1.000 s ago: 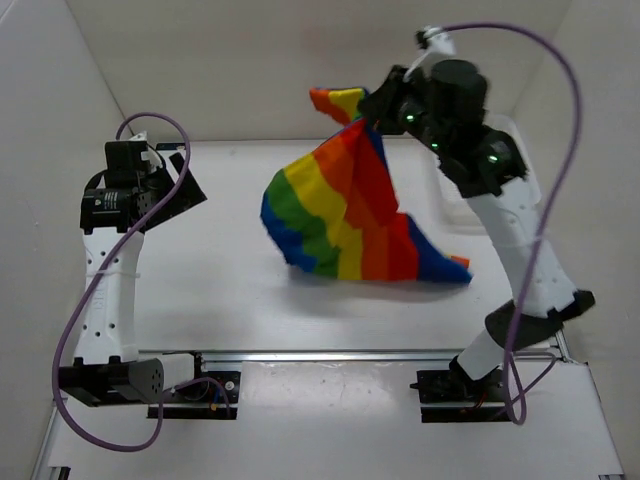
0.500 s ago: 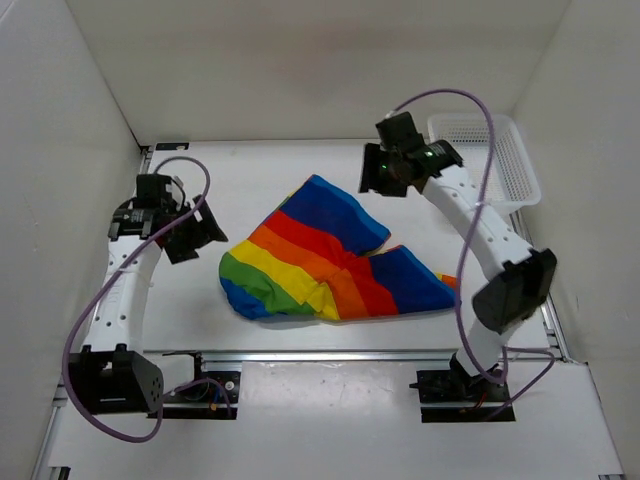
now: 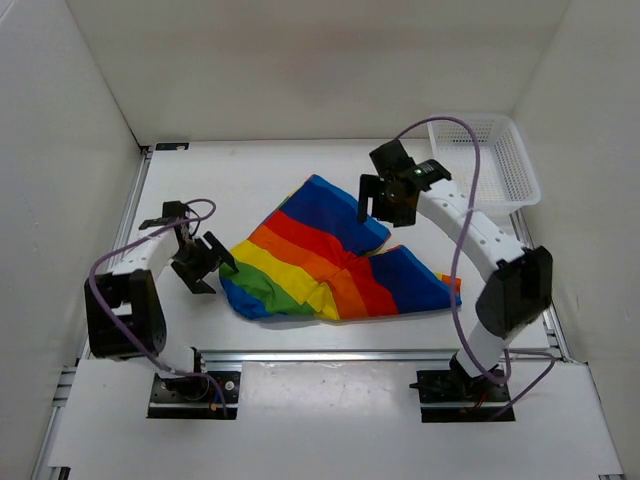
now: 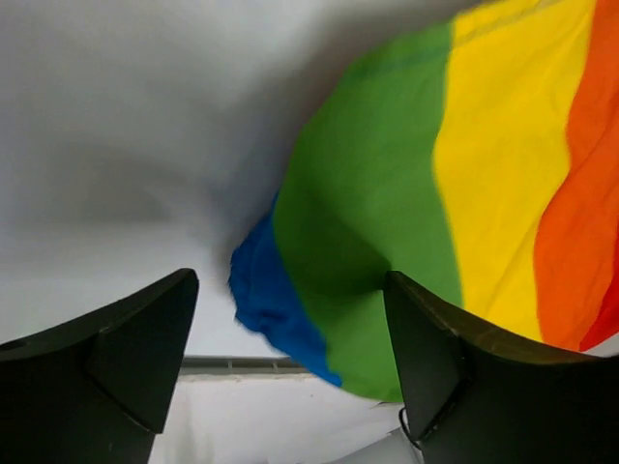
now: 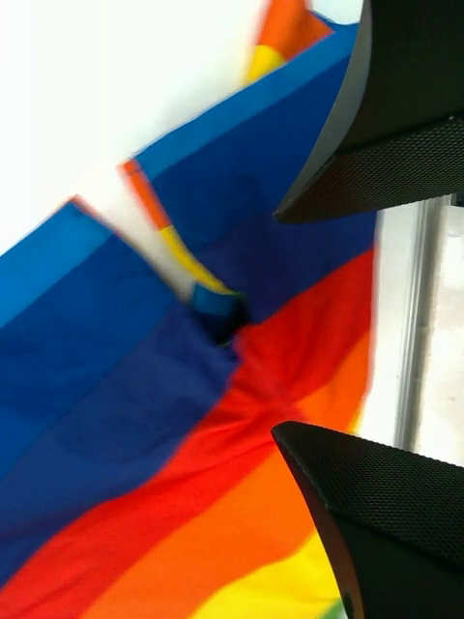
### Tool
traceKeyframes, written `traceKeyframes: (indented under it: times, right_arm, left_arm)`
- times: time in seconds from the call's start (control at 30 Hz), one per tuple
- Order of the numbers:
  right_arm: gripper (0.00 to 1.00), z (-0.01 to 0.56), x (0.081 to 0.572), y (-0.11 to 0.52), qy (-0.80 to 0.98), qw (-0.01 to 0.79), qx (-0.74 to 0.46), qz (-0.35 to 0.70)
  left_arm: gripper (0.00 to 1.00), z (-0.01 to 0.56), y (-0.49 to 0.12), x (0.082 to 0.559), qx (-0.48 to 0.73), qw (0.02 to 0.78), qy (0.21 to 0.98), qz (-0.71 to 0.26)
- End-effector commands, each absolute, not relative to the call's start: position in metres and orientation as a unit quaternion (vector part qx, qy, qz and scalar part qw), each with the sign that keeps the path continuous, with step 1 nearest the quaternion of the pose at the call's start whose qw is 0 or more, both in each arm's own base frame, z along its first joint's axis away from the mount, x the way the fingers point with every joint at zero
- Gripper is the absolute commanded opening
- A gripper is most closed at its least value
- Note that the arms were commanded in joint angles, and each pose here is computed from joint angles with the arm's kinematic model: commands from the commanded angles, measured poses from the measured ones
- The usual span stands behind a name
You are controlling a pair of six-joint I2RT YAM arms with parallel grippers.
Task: Fold and stack the shorts
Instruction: Move the shorts to the center of the board, then flatten the shorts out
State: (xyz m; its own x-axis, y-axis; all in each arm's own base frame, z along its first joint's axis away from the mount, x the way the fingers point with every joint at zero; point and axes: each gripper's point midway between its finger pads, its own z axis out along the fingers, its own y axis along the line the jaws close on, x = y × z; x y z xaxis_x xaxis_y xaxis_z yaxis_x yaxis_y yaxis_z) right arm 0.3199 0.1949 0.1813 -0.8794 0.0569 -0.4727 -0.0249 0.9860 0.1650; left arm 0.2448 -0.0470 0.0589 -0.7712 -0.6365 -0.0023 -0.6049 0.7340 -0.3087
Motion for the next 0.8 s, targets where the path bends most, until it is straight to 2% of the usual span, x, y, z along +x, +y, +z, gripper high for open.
traceKeyframes:
  times: [0.0, 0.03, 0.07, 0.17, 0.2, 0.27, 0.37, 0.4, 0.43, 0.7, 0.77]
  right_arm:
    - [0.87, 0.187, 0.359, 0.214, 0.96, 0.267, -0.019, 0.081]
    - [0.89, 0.166, 0.37, 0.218, 0.966, 0.246, -0.017, 0.073]
    - [0.89, 0.159, 0.376, 0.218, 0.97, 0.234, -0.014, 0.07]
    - [0.89, 0.139, 0.4, 0.236, 0.974, 0.211, -0.021, 0.082]
    - [0.9, 0.136, 0.408, 0.235, 0.974, 0.209, -0.021, 0.079]
    - [0.92, 0.135, 0.432, 0.249, 0.972, 0.212, -0.032, 0.094]
    - [0.92, 0.133, 0.464, 0.266, 0.967, 0.227, -0.054, 0.1]
    - [0.94, 0.113, 0.472, 0.27, 0.97, 0.219, -0.054, 0.096]
    - [0.95, 0.119, 0.482, 0.272, 0.965, 0.232, -0.056, 0.105]
    - [0.98, 0.07, 0.518, 0.268, 0.963, 0.248, -0.04, 0.102]
    - [0.95, 0.065, 0.52, 0.274, 0.961, 0.245, -0.049, 0.115]
  left_arm:
    - [0.87, 0.071, -0.049, 0.291, -0.319, 0.103, 0.924, -0.183]
    - [0.83, 0.064, -0.048, 0.294, -0.322, 0.091, 0.925, -0.18]
    - [0.69, 0.067, -0.049, 0.302, -0.316, 0.094, 0.926, -0.186]
    - [0.43, 0.068, -0.05, 0.316, -0.299, 0.096, 0.929, -0.195]
    - [0.24, 0.069, -0.054, 0.319, -0.289, 0.096, 0.931, -0.201]
    - [0.1, 0.072, -0.055, 0.329, -0.276, 0.101, 0.933, -0.206]
    - [0.1, 0.073, -0.055, 0.33, -0.277, 0.094, 0.934, -0.204]
    - [0.1, 0.072, -0.054, 0.33, -0.273, 0.095, 0.935, -0.204]
    - [0.1, 0.072, -0.054, 0.33, -0.273, 0.095, 0.935, -0.204]
    - [0.1, 0.089, -0.051, 0.333, -0.258, 0.103, 0.94, -0.197]
    - [0.1, 0.094, -0.049, 0.333, -0.256, 0.103, 0.942, -0.191]
